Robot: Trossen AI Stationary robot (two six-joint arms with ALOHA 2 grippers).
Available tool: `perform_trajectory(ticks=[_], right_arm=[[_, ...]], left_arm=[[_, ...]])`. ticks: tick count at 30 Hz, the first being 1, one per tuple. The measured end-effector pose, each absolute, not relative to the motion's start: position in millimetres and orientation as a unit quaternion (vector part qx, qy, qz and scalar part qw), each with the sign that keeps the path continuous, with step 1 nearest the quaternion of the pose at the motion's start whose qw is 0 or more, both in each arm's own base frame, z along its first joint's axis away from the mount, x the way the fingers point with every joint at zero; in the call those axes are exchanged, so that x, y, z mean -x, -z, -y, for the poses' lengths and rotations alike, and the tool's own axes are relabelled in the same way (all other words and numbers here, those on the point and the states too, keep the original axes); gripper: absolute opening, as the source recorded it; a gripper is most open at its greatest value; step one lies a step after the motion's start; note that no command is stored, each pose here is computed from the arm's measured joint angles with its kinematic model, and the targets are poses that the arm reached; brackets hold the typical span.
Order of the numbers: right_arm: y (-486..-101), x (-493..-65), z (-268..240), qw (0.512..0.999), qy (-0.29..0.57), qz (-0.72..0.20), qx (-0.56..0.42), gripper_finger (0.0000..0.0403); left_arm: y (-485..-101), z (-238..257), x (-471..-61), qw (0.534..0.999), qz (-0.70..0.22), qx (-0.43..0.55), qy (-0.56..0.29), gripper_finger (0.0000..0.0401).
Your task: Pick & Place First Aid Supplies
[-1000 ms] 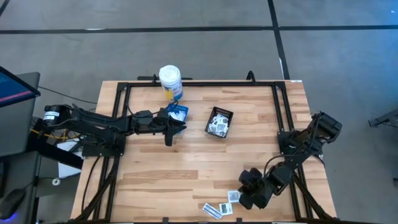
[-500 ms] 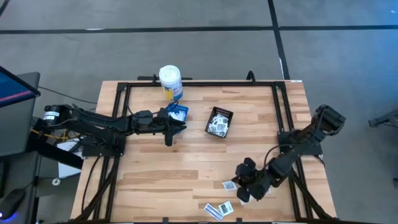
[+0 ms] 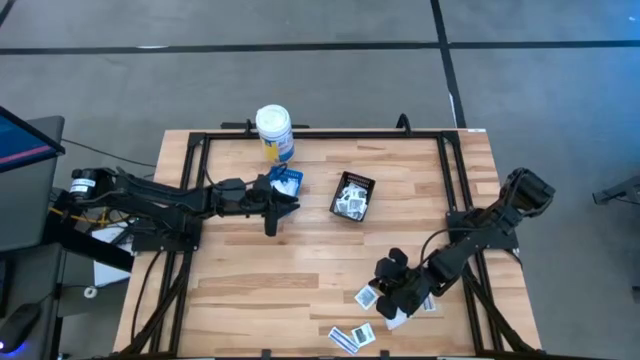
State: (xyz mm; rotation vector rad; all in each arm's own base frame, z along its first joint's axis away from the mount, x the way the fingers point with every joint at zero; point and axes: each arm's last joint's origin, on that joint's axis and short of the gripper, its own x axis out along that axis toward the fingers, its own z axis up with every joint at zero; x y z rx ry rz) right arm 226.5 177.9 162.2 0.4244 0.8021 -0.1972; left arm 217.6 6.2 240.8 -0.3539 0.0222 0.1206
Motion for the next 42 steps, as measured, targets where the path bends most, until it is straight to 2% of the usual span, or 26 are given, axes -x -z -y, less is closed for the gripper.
perform_trajectory(ticks=[6, 14, 22, 27, 31, 34, 39, 42], right_arm=[[-158.0, -231.0, -172.5, 0.875, 0.094, -0.416, -0.230, 0.0020], [-131.8, -241.5, -177.2, 0.866, 0.087, -0.440, -0.222, 0.0096], [-107.9, -250.0, -186.7, 0.875, 0.063, -0.464, -0.121, 0.0162], [-94.9, -258.5, -193.3, 0.875, 0.061, -0.474, -0.075, 0.0182], [-91.8, -261.6, -194.6, 0.870, 0.068, -0.485, -0.062, 0.0164], [-94.3, -260.6, -193.7, 0.869, 0.069, -0.486, -0.065, 0.0122], [-96.8, -261.1, -189.4, 0.868, 0.075, -0.486, -0.066, 0.0028], [-96.9, -264.2, -184.9, 0.870, 0.084, -0.482, -0.064, 0.0011]], left_arm=[[-240.8, -2.4, -217.7, 0.983, -0.013, 0.176, -0.052, 0.0108], [-240.5, -0.2, -217.7, 0.983, -0.015, 0.176, -0.047, 0.0108], [-240.1, -0.3, -217.7, 0.983, -0.017, 0.176, -0.047, 0.0108], [-240.1, -0.3, -217.7, 0.983, -0.017, 0.176, -0.047, 0.0108], [-240.1, -0.3, -217.7, 0.983, -0.017, 0.176, -0.047, 0.0108], [-240.1, -0.3, -217.7, 0.983, -0.017, 0.175, -0.047, 0.0108], [-240.0, -0.3, -217.7, 0.983, -0.017, 0.175, -0.048, 0.0108], [-240.0, -0.3, -217.7, 0.983, -0.018, 0.175, -0.048, 0.0108]])
